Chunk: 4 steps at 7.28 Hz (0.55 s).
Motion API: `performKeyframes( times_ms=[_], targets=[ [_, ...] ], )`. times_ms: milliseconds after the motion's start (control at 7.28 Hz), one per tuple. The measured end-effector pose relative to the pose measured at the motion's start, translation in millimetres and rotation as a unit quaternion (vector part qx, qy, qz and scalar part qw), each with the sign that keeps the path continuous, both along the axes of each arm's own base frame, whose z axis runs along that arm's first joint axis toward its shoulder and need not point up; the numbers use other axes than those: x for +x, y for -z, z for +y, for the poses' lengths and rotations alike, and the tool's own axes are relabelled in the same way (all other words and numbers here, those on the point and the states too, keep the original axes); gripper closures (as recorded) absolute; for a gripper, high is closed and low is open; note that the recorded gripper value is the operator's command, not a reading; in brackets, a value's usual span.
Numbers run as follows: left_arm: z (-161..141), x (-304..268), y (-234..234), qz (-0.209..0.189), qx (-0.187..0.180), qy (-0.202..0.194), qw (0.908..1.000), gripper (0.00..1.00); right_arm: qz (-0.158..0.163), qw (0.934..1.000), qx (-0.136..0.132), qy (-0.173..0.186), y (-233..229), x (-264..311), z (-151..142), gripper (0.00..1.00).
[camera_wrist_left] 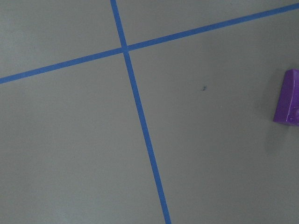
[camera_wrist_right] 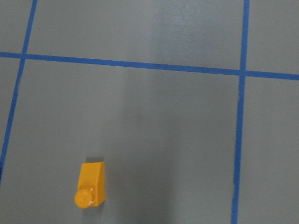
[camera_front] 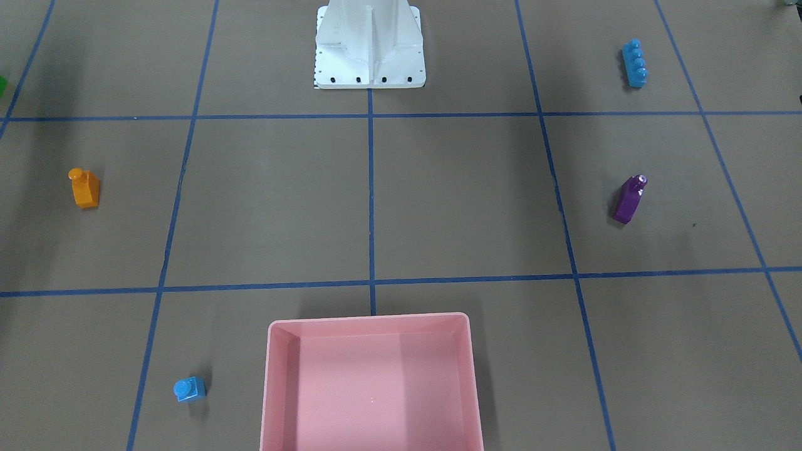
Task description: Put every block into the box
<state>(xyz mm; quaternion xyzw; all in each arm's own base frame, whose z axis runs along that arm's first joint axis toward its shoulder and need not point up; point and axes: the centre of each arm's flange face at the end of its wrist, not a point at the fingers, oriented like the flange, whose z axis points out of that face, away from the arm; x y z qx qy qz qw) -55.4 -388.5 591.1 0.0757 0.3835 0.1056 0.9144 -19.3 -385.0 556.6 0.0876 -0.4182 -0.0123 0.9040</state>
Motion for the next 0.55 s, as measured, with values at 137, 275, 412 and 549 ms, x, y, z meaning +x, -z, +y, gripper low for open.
performKeyframes(
  times_ms=[137, 275, 412, 549],
  targets=[
    [0.2, 0.0, 0.3, 0.000, 0.002, 0.000, 1.0000, 0.00, 0.003, 1.0000, -0.003, -0.003, 3.3, -36.1, -1.0, 0.00],
    [0.1, 0.1, 0.4, 0.001, 0.004, 0.000, 1.0000, 0.00, 0.008, 0.9999, -0.006, -0.010, 1.2, -73.4, -3.2, 0.00],
    [0.1, 0.1, 0.3, 0.001, 0.005, 0.000, 1.0000, 0.00, 0.008, 0.9998, -0.004, -0.019, -4.1, -109.9, -9.7, 0.00],
    [0.1, 0.1, 0.0, 0.001, 0.005, 0.000, 1.0000, 0.00, 0.012, 0.9996, -0.001, -0.025, -10.9, -143.2, -15.1, 0.00]
  ],
)
